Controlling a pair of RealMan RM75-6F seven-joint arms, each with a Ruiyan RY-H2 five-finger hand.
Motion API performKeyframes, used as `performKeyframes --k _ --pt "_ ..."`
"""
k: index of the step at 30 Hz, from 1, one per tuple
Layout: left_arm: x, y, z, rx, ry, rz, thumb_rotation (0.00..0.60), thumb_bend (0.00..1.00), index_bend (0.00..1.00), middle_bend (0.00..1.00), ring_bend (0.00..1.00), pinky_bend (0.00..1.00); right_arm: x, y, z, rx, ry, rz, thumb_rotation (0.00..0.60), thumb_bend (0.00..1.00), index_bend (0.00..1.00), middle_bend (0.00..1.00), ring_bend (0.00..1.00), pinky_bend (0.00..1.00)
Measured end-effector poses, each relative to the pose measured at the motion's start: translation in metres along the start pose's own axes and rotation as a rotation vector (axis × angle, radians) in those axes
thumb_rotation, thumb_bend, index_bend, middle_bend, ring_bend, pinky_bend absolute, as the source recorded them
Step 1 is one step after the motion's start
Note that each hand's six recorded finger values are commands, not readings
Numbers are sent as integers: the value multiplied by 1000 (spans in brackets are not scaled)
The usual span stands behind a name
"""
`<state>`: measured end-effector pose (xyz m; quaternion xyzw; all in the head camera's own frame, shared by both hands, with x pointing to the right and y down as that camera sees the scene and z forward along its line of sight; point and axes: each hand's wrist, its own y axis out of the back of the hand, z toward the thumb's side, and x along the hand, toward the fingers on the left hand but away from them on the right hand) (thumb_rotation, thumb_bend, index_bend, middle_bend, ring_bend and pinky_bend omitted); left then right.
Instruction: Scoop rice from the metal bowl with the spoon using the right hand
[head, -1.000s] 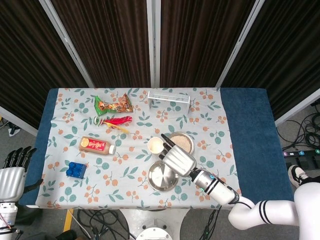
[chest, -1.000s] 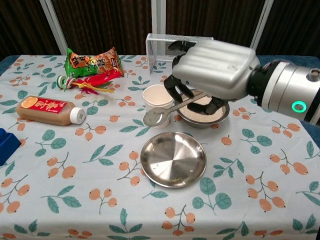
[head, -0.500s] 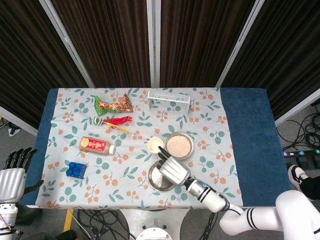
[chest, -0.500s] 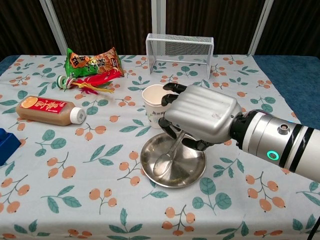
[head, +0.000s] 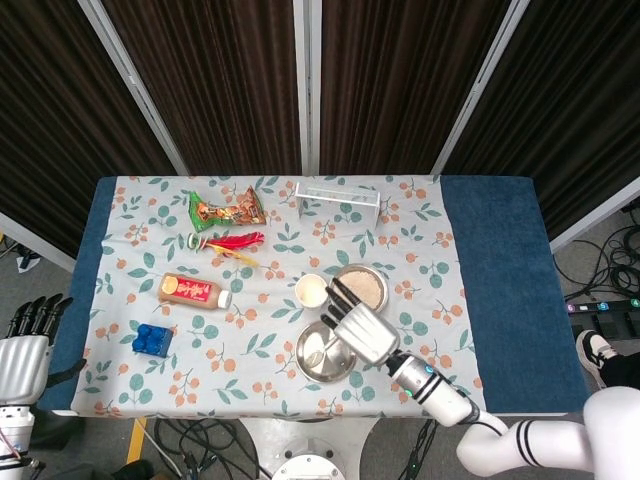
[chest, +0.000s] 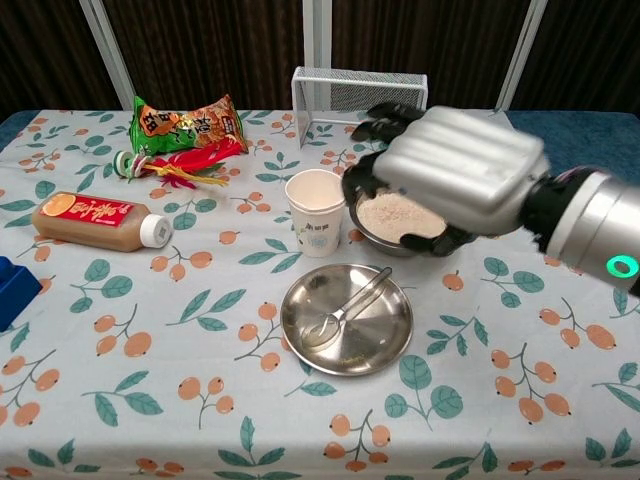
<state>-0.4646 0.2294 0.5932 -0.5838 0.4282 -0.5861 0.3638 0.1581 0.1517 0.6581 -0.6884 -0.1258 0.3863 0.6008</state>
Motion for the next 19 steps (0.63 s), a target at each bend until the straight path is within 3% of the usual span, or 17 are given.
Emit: performKeyframes --k 5,11,19 --pt "3 -4 -1 -1 0 -12 600 40 185 209 108 119 43 4 -76 -82 -206 24 600 235 216 251 61 0" --pt "8 -6 2 5 -3 -18 600 40 185 209 107 119 120 3 -136 -248 -447 -9 600 236 160 193 8 0" --pt "14 -10 8 4 -3 -29 600 40 185 209 108 119 227 -8 -161 -437 -681 -24 600 242 149 184 0 0"
